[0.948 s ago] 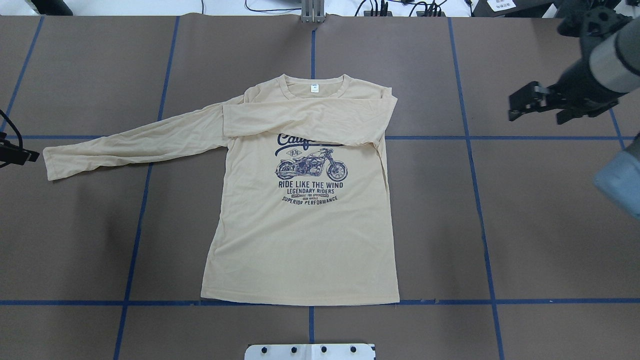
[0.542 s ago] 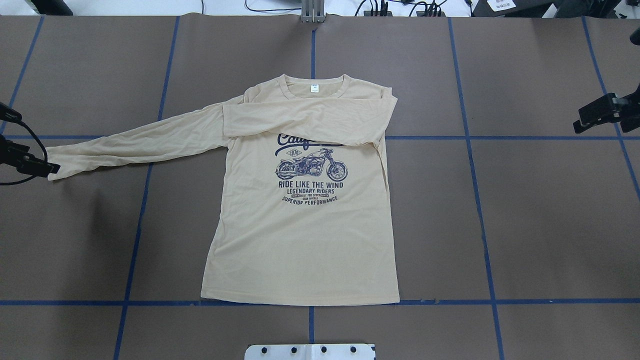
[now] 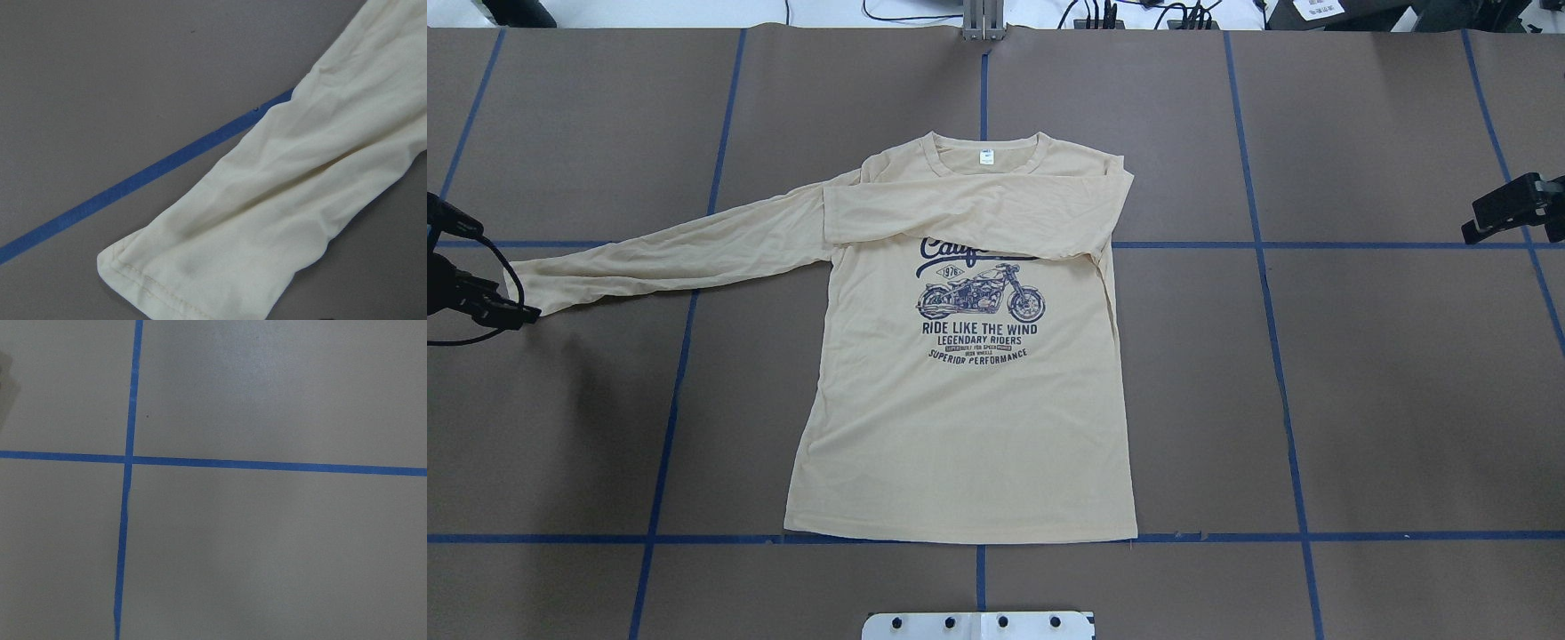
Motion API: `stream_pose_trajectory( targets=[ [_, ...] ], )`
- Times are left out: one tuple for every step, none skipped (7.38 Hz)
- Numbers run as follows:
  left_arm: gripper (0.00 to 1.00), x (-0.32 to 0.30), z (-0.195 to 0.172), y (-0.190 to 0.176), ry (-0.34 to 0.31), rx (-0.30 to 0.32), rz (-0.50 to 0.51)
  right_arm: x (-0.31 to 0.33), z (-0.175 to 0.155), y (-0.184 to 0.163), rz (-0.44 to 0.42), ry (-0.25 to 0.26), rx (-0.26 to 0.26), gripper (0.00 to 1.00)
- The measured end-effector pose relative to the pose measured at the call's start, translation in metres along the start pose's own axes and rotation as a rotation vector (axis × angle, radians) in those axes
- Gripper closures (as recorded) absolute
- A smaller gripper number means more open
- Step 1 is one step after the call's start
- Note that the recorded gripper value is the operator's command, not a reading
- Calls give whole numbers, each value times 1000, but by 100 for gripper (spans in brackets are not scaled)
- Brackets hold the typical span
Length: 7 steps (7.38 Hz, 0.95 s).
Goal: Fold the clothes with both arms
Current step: 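Lower the left gripper and grasp the cuff of the other sleeve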
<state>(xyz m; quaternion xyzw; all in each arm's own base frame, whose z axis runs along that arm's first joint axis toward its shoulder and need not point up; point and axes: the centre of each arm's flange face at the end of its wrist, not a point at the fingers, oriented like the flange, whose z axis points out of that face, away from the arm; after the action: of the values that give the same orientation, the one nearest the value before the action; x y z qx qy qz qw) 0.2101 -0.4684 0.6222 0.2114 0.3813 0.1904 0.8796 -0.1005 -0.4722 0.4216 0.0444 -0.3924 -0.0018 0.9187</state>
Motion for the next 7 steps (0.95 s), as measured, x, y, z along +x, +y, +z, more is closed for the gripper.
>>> stream_pose_trajectory(
  targets=[
    [34, 1, 3, 3, 1, -9, 3, 0, 0, 0, 1, 0, 0, 0],
    [35, 3, 7, 6, 3, -18, 6, 0, 0, 0, 2, 0, -1, 0],
    [38, 3, 10, 9, 3, -27, 7, 0, 0, 0, 3, 0, -1, 0],
    [46, 2, 14, 12, 2, -36, 8, 0, 0, 0, 3, 0, 0, 0],
    [49, 2, 17, 14, 3, -42, 9, 0, 0, 0, 3, 0, 0, 0],
    [49, 3, 18, 14, 3, -44, 10, 0, 0, 0, 3, 0, 0, 0],
    [49, 3, 18, 13, 3, -44, 11, 0, 0, 0, 3, 0, 1, 0]
  ],
)
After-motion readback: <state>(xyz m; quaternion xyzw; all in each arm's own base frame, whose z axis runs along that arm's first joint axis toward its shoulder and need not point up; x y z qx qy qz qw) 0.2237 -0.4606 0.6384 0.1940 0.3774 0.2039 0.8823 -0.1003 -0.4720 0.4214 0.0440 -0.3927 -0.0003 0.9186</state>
